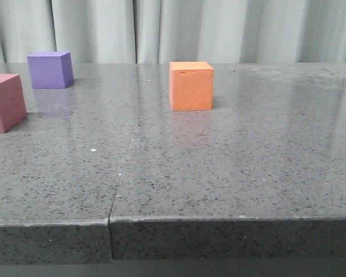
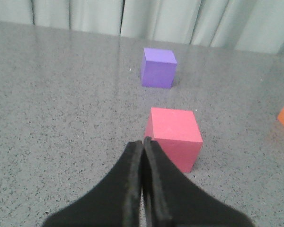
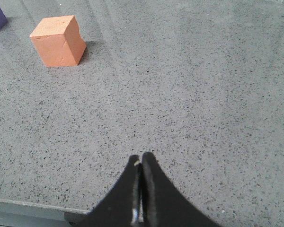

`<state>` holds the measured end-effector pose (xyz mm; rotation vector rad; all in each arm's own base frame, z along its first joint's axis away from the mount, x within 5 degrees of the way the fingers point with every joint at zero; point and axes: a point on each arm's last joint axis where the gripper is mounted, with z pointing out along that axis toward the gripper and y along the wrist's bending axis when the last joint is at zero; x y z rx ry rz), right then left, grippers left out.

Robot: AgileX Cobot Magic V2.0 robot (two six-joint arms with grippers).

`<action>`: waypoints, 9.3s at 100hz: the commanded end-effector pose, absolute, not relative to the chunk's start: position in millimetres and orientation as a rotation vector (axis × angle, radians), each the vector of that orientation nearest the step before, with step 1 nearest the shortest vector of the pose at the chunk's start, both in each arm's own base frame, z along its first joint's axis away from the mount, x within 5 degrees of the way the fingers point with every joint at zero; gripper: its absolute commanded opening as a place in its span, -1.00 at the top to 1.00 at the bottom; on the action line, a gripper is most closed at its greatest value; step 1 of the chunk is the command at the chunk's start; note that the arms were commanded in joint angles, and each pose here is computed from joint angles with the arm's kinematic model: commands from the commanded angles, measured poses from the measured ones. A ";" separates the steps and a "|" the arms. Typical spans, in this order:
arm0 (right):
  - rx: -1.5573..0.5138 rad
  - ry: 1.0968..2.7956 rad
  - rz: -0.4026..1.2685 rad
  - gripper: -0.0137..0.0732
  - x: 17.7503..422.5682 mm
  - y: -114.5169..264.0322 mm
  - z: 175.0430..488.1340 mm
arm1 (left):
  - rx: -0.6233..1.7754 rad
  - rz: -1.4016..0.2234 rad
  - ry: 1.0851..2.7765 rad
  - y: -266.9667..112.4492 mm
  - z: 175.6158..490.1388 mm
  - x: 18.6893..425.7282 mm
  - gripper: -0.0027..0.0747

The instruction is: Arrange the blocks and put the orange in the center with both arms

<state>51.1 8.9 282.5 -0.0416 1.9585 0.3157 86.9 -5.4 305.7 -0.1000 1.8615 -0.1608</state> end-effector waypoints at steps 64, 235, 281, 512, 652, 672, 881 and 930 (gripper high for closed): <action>-0.059 1.860 0.316 0.70 53.1 9.4 296.7 | -0.114 -0.142 1.757 -2.4 357.3 144.9 -0.83; -0.059 1.860 0.316 0.70 53.1 9.4 296.7 | 1.511 -0.385 1.758 -207.5 383.1 357.6 -0.75; -0.059 1.860 0.316 0.70 53.1 9.4 296.7 | 1.479 -0.402 1.746 -241.8 344.2 380.5 -0.75; -0.059 1.860 0.316 0.70 53.1 9.4 296.7 | 0.146 0.000 2.468 -73.3 384.8 384.8 0.29; -0.059 1.860 0.316 0.70 53.1 9.4 296.7 | -0.135 -0.031 2.440 -71.1 309.6 397.7 0.02; -0.059 1.860 0.316 0.70 53.1 9.4 296.7 | -0.134 -0.035 2.433 -71.3 310.0 398.2 -0.47; -0.058 1.860 0.317 0.70 53.0 9.5 296.7 | -0.024 -0.133 2.046 -46.9 394.2 228.7 0.98; -0.058 1.860 0.317 0.70 53.0 9.5 296.7 | -0.018 -0.168 1.925 -30.3 385.9 162.1 0.98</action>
